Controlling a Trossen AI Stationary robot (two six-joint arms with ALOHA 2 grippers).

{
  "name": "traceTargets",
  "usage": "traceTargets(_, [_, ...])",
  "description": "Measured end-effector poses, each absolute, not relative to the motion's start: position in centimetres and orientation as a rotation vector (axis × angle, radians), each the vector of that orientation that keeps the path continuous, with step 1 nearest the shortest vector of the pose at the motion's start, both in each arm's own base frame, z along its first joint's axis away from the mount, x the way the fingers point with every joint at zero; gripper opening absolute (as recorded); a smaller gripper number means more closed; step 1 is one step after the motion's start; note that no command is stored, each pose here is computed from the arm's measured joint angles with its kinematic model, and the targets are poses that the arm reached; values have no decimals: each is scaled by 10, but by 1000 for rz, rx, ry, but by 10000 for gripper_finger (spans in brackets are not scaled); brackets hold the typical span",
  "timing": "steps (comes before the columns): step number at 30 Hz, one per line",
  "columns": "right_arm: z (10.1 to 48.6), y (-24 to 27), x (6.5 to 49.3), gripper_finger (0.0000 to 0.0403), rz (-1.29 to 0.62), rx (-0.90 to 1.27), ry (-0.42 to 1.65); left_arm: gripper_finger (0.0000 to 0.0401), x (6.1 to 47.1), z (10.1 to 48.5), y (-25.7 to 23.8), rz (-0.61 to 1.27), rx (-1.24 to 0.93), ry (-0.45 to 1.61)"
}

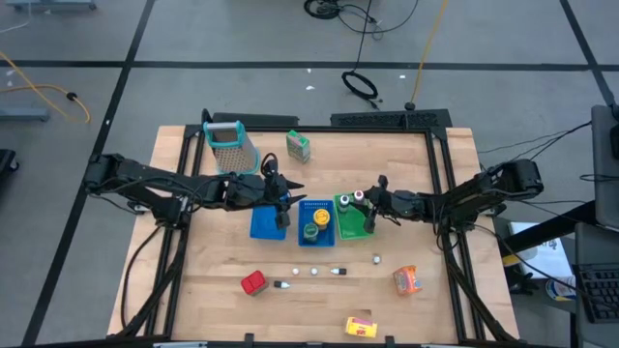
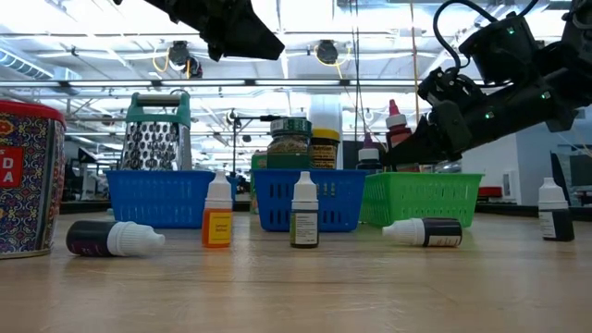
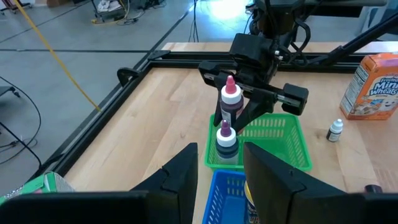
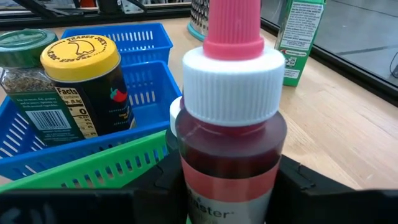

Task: Pick & Place Kitchen Items
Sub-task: Put the large pink food color into the green bin, then put the orange cereal box into the left blue bin

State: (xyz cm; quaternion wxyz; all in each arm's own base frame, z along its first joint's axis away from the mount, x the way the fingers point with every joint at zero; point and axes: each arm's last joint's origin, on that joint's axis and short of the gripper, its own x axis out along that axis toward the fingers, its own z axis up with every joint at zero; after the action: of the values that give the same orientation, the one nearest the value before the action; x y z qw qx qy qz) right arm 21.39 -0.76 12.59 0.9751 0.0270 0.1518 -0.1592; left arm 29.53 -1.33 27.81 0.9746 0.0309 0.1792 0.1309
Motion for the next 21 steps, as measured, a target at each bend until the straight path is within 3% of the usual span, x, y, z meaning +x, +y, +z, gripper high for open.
traceTargets(21, [127, -8, 214, 204, -318, 42, 299, 129, 295, 278, -13, 264, 62, 361])
